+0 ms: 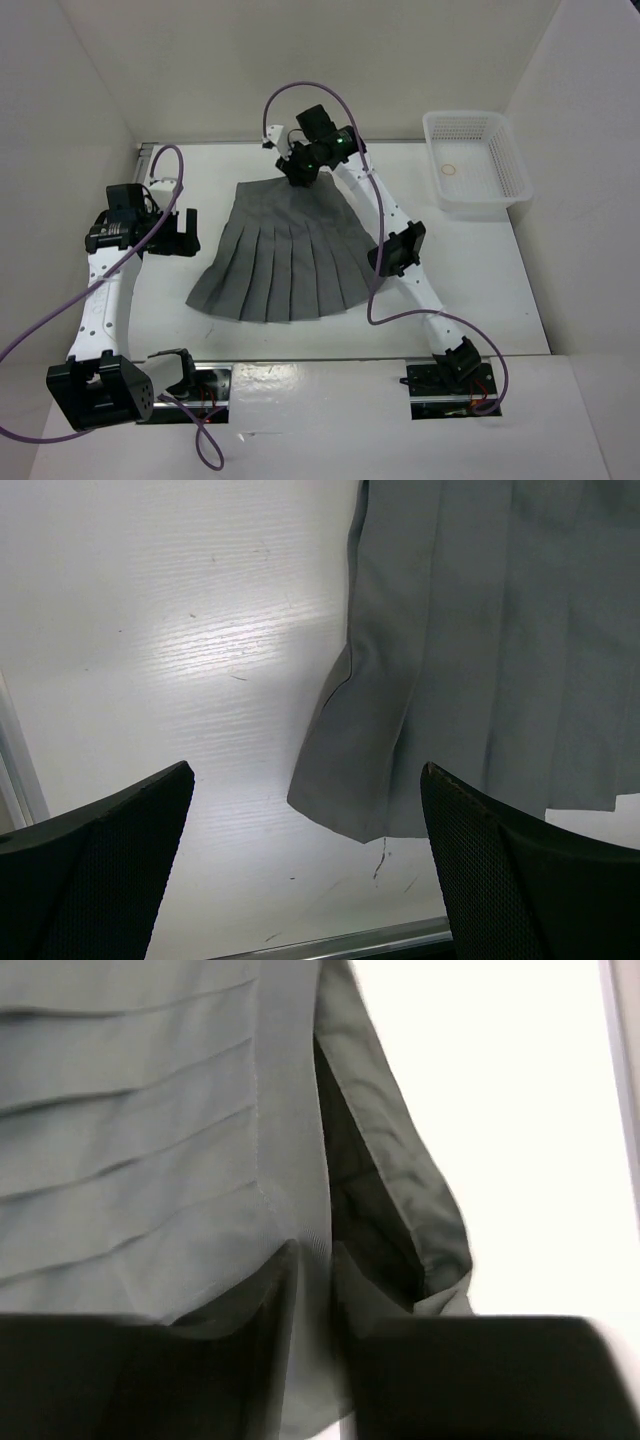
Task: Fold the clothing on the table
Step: Flatten the skirt out
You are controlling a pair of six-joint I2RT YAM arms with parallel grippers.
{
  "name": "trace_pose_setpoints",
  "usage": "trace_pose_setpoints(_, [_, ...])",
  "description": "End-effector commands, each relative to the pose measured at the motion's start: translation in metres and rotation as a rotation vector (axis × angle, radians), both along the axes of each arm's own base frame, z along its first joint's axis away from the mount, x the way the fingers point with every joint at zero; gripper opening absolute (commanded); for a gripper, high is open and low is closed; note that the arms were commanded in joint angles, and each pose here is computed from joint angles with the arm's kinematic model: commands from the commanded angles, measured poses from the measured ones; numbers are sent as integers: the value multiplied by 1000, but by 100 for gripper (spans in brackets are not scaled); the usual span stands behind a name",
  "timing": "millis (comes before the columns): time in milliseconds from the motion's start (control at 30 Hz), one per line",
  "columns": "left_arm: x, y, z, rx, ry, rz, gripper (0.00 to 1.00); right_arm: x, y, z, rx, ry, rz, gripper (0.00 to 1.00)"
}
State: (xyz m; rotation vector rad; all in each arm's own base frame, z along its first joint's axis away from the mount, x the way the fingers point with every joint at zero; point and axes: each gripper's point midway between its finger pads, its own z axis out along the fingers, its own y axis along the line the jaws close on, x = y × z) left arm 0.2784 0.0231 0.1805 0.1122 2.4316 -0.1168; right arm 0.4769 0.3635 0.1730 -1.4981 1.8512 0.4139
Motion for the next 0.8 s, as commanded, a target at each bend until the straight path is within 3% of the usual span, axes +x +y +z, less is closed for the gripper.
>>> trace_pose_setpoints(0, [5,0,1,4,-25,-27,100,29,5,-3,6,-85,-127,66])
trace_pose_setpoints(33, [5,0,1,4,-25,-27,100,37,3,-8,3,-91,-175,91])
trace_pose_setpoints(200, [3,0,0,5,-24,-14,100,103,-47,15,50,-243,-582,94])
trace_pose_setpoints(300, [2,2,0,13,-22,-8,100,106,-75,44,61,-253,-595,95])
trace_pose_setpoints(567, [26,-4,-4,-45,-9,-40,100,41,-120,19,68,171,-374,95])
trace_pose_setpoints(600, [30,-5,-3,-55,-6,-46,100,29,-125,4,102,289,-328,95])
trace_pose_setpoints(767, [64,-9,2,-87,-28,-77,100,-7,-151,-5,263,559,-272,95])
